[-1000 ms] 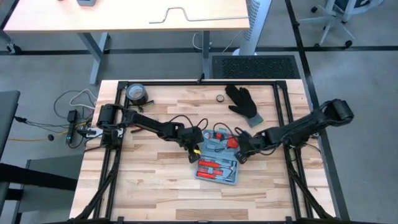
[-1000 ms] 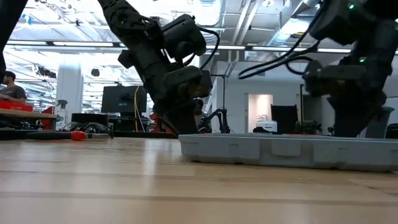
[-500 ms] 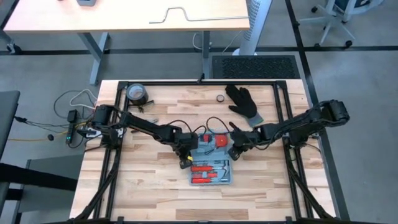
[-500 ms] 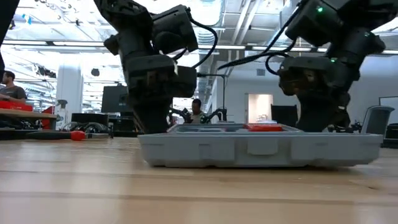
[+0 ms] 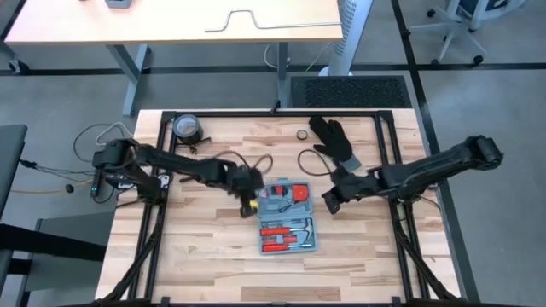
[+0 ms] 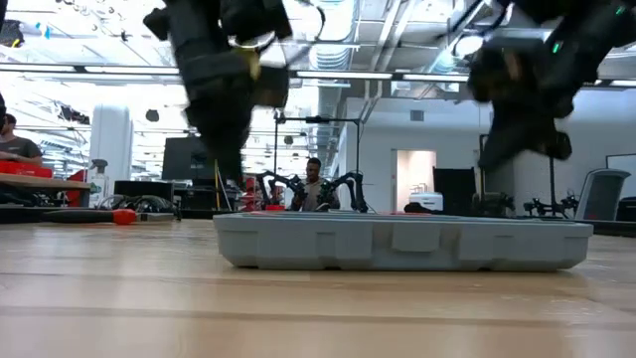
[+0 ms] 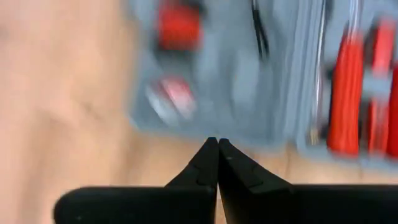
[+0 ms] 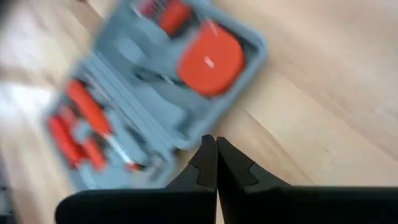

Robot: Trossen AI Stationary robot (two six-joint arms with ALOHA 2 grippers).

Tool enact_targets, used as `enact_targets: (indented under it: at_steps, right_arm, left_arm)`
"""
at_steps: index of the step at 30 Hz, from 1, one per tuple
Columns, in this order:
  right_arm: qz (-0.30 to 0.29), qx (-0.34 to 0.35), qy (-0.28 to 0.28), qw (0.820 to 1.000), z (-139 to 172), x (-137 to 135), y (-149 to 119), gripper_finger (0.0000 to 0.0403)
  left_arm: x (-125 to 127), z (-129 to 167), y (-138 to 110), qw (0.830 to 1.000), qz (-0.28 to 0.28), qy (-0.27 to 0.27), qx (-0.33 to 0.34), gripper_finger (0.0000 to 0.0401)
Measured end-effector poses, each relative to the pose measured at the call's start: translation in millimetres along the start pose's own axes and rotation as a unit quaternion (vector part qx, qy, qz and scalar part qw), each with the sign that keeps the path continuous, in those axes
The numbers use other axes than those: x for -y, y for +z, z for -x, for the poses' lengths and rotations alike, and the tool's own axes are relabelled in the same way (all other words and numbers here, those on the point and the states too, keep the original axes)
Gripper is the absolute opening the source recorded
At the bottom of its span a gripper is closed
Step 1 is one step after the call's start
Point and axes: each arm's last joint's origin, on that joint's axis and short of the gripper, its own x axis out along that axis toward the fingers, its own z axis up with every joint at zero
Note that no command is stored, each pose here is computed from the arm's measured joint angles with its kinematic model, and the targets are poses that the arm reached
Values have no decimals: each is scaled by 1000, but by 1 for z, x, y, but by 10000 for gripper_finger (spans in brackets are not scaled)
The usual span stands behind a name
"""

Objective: Prefit tool cases
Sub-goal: Put the black electrical tape into the gray prefit tool case

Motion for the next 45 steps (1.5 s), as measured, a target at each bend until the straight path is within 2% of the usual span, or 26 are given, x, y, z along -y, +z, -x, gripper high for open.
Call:
enact_targets:
  at_steps: [4,7,10,13,18,22,25,30,35,41,45]
  right_arm:
    - [-17,57,28,998,22,-3,4,4]
    - [-34,85,34,995,31,-3,6,5]
    - [-53,99,31,993,33,-3,7,5]
    - [-75,114,22,990,32,-2,8,5]
    - [-118,144,1,983,29,0,9,7]
    - [-147,157,-9,977,26,0,9,21]
    - [-172,157,-7,972,23,0,9,37]
    - [-180,161,4,970,24,-2,10,51]
    - [-184,172,24,968,25,-5,14,51]
    - [-196,190,40,961,25,-6,21,52]
    - [-191,214,62,956,26,-8,30,52]
  left_arm:
    - [-23,24,26,992,-26,22,122,0]
    - [-51,30,45,983,-39,10,179,0]
    - [-82,26,61,983,-60,2,176,0]
    - [-110,18,75,982,-97,27,160,0]
    - [-138,10,107,959,-222,74,159,2]
    - [-155,-2,130,942,-286,90,150,34]
    - [-164,-17,141,936,-317,76,130,73]
    - [-174,-43,154,938,-327,53,107,154]
    - [-188,-57,170,941,-311,84,103,217]
    - [-208,-62,182,945,-289,102,117,232]
    - [-218,-70,182,957,-254,60,129,229]
